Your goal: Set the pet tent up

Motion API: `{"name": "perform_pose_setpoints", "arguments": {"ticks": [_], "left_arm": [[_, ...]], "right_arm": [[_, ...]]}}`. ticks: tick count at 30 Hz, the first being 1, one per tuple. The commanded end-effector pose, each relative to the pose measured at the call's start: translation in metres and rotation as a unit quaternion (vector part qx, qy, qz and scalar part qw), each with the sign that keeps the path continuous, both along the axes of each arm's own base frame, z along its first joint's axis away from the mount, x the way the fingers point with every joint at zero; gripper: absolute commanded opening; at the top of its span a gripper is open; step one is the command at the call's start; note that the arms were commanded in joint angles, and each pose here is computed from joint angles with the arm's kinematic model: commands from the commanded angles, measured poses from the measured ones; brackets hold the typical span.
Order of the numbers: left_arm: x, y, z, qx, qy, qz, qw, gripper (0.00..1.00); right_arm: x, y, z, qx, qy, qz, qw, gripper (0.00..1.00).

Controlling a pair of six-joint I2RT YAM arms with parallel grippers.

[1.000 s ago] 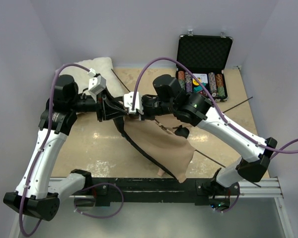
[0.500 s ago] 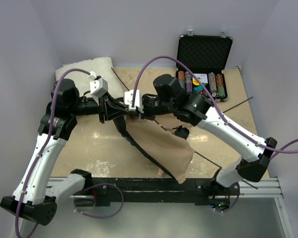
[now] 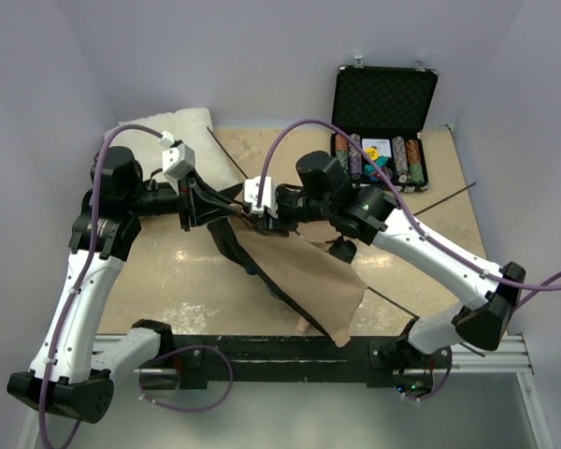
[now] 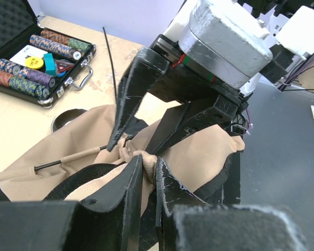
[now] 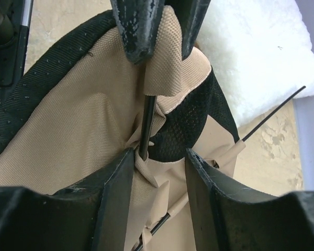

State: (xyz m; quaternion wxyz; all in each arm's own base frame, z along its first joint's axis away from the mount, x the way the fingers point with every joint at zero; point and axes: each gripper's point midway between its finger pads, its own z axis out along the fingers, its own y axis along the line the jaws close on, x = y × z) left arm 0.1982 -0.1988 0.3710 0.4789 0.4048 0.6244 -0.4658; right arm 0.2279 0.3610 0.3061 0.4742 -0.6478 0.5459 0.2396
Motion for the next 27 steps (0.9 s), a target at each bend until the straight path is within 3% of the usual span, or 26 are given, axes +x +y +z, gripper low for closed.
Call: {"name": "perform_pose_setpoints", "arguments": {"ticks": [1, 5, 9, 10, 11, 12, 17, 23, 27], "left_arm": [[-0.012, -0.002, 0.013, -0.015, 0.000, -0.027, 1.000, 0.00], [-0.012, -0.002, 0.016, -0.022, -0.002, -0.024, 0.999, 0.00], [-0.014, -0.002, 0.021, -0.027, -0.012, -0.021, 0.999, 0.00], [-0.015, -0.001, 0.022, -0.027, -0.014, -0.018, 0.999, 0.00], [-0.014, 0.000, 0.021, -0.026, -0.015, -0.015, 0.999, 0.00], [-0.013, 0.002, 0.020, -0.025, -0.016, -0.008, 1.000, 0.00], [-0.006, 0.007, 0.006, -0.009, -0.003, 0.023, 1.000, 0.00], [0.007, 0.008, -0.006, 0.006, 0.007, 0.034, 0.999, 0.27], [0.013, 0.003, -0.011, 0.007, 0.006, 0.029, 1.000, 0.33]], "right_arm": [[0.005, 0.005, 0.008, 0.028, -0.012, 0.006, 1.000, 0.49], [-0.008, 0.017, 0.005, 0.044, 0.014, 0.045, 0.998, 0.51], [-0.014, 0.020, -0.004, 0.038, 0.025, 0.067, 0.997, 0.39], [-0.014, 0.020, -0.007, 0.035, 0.026, 0.070, 0.997, 0.28], [-0.013, 0.020, -0.009, 0.031, 0.023, 0.068, 0.997, 0.06], [-0.010, 0.018, -0.007, 0.032, 0.018, 0.061, 0.997, 0.00], [0.007, 0.015, 0.023, 0.066, -0.012, 0.004, 0.998, 0.00], [0.010, 0.014, 0.035, 0.075, -0.015, -0.005, 0.997, 0.00], [0.008, 0.017, 0.035, 0.078, -0.014, -0.001, 0.997, 0.00]]}}
